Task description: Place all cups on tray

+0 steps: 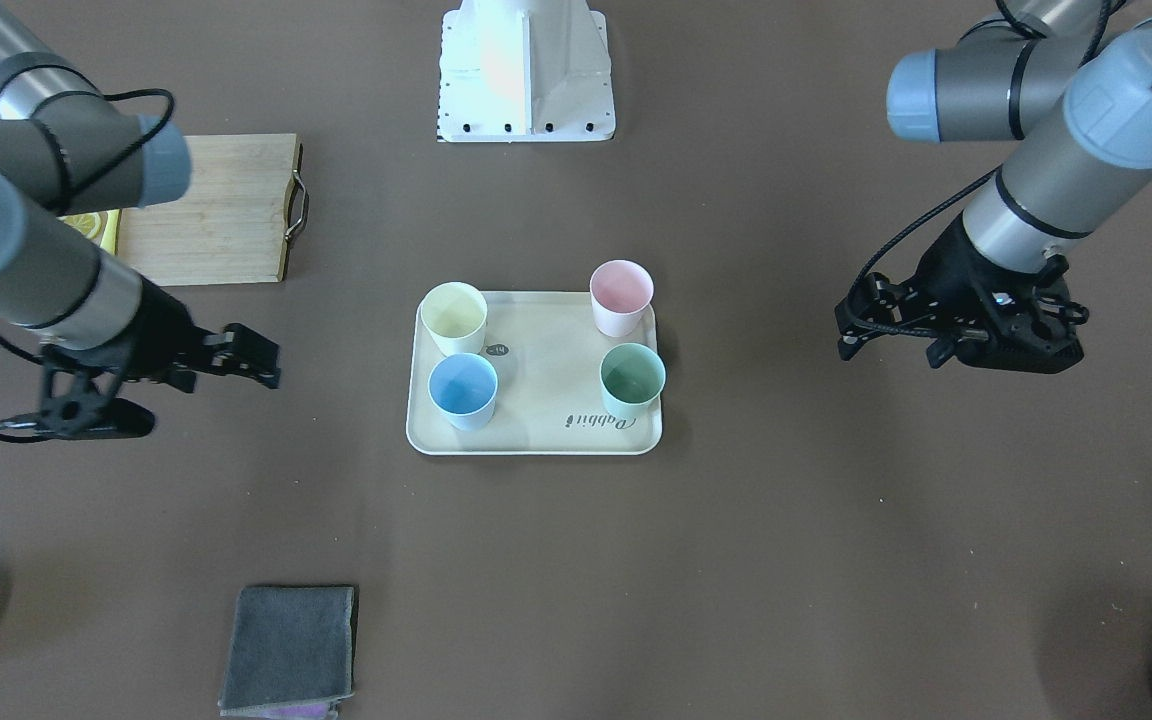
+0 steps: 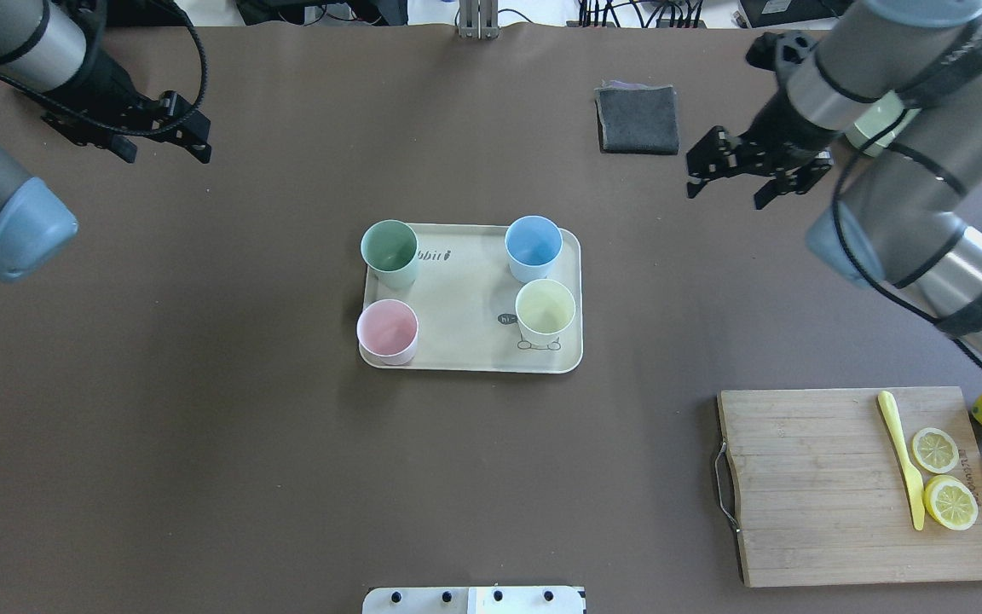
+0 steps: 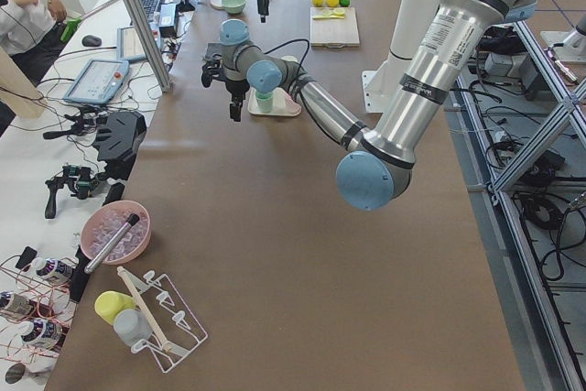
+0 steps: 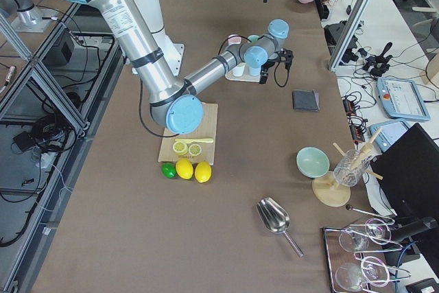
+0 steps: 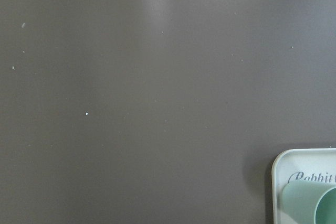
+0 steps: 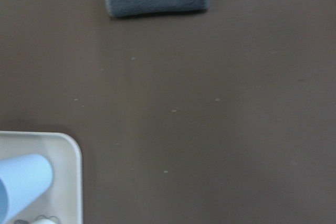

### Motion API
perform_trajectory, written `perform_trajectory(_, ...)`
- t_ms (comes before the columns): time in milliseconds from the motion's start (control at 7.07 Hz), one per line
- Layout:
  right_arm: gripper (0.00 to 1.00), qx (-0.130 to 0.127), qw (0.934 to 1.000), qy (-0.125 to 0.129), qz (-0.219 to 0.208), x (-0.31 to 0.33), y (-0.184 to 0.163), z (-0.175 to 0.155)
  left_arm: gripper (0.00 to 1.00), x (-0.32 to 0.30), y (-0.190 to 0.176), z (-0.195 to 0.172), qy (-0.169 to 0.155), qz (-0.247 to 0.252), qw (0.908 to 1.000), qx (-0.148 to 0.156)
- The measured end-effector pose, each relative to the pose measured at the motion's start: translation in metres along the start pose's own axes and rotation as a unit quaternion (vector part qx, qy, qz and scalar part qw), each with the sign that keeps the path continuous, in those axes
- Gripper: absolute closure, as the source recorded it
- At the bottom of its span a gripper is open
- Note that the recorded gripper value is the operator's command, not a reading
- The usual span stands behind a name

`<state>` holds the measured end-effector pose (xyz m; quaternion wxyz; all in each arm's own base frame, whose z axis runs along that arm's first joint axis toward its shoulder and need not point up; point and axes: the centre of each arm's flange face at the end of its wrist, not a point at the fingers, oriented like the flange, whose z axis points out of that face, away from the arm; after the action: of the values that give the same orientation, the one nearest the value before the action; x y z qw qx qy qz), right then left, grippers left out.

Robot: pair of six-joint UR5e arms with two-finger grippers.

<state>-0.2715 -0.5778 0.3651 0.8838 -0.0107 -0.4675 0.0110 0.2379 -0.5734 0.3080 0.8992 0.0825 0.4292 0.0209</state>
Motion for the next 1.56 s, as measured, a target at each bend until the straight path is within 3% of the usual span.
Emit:
perform_trajectory(425, 0.00, 0.030, 0.9965, 0.041, -0.065, 0.196, 0.009, -0.071, 0.02, -0.142, 0.024, -0.046, -0.050, 0.081, 0.9955, -0.001)
perform_trajectory(708, 0.00, 0.024, 0.9918, 0.074, -0.102, 0.295, 0.027, -0.110, 0.02, -0.223, 0.056, -0.058, -0.070, 0.089, 0.9935, -0.012)
perform_trajectory(991, 0.00, 0.019, 0.9890, 0.098, -0.109, 0.357, 0.051, -0.131, 0.02, -0.258, 0.089, -0.056, -0.076, 0.079, 0.9937, -0.023)
perform_trajectory(1274, 0.00, 0.017, 0.9873, 0.115, -0.109, 0.381, 0.064, -0.135, 0.02, -0.271, 0.105, -0.050, -0.059, 0.064, 0.9956, -0.033)
perform_trajectory(1557, 0.00, 0.017, 0.9858, 0.127, -0.108, 0.385, 0.063, -0.136, 0.02, -0.297, 0.115, -0.065, -0.015, 0.022, 0.9991, -0.032)
